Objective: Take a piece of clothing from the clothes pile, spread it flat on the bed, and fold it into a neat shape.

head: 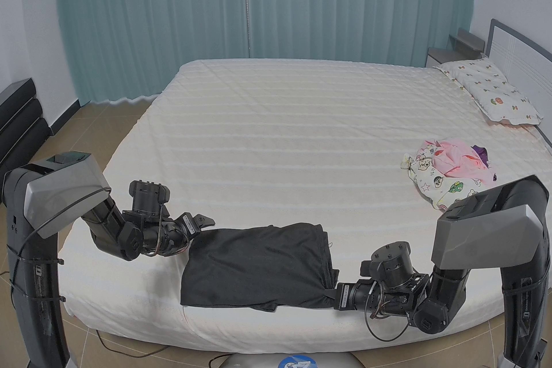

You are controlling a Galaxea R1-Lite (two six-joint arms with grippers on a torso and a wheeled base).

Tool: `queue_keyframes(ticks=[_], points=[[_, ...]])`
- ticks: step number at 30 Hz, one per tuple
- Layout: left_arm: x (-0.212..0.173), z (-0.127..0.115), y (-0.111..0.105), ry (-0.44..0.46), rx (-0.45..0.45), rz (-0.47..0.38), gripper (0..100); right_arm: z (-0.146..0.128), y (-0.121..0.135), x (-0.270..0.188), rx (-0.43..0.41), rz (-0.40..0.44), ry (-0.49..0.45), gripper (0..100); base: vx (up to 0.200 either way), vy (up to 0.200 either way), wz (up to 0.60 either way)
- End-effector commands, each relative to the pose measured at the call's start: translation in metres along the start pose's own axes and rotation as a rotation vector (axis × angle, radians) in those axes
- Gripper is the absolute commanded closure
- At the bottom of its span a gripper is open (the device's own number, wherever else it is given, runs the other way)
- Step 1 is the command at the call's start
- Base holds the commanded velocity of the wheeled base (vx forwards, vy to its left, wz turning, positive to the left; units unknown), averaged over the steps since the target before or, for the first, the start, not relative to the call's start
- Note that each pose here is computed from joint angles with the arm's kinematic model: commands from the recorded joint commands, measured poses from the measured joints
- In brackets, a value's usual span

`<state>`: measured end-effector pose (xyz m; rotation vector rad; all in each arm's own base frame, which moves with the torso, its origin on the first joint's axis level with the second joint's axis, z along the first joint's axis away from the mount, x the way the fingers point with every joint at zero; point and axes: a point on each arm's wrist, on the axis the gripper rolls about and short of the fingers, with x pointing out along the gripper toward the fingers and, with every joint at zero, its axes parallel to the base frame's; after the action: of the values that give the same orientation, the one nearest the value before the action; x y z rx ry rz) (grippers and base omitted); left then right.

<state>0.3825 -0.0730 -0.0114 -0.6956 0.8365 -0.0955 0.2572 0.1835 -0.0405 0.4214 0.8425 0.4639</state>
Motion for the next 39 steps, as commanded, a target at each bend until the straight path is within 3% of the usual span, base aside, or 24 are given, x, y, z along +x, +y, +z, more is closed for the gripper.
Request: queue_keyframes(ticks=[1, 5, 6, 23, 32, 33, 34, 35, 39], points=[[0.006, -0.005, -0.004, 0.012, 0.014, -0.005, 0, 0.0, 0.001, -0.001, -0.001, 0.003, 0.0, 100, 0.0, 0.0, 0.0], [0.015, -0.003, -0.005, 0.004, 0.019, -0.009, 0, 0.0, 0.001, -0.001, -0.001, 0.004, -0.002, 100, 0.0, 0.0, 0.0], [0.017, -0.003, -0.005, 0.0, 0.02, -0.004, 100, 0.001, 0.001, -0.001, 0.0, 0.003, -0.002, 100, 0.0, 0.0, 0.0], [0.034, 0.004, -0.001, -0.162, -0.011, 0.097, 100, -0.001, 0.001, -0.001, -0.001, 0.002, 0.006, 100, 0.0, 0.0, 0.0], [0.032, 0.002, 0.001, -0.168, -0.022, 0.107, 100, -0.004, 0.0, -0.001, 0.0, -0.002, 0.015, 100, 0.0, 0.0, 0.0], [0.032, 0.002, 0.001, -0.167, -0.024, 0.108, 0, -0.004, 0.0, 0.0, 0.001, -0.004, 0.021, 100, 0.0, 0.0, 0.0], [0.032, 0.002, 0.0, -0.168, -0.024, 0.107, 0, -0.005, 0.0, 0.0, 0.0, -0.007, 0.023, 100, 0.0, 0.0, 0.0], [0.032, 0.002, 0.0, -0.168, -0.024, 0.107, 0, -0.005, -0.001, 0.001, 0.0, -0.008, 0.025, 0, 0.0, 0.0, 0.0], [0.03, 0.0, 0.002, -0.161, -0.029, 0.112, 0, 0.0, 0.003, -0.002, -0.001, 0.011, -0.003, 0, 0.0, 0.0, 0.0]])
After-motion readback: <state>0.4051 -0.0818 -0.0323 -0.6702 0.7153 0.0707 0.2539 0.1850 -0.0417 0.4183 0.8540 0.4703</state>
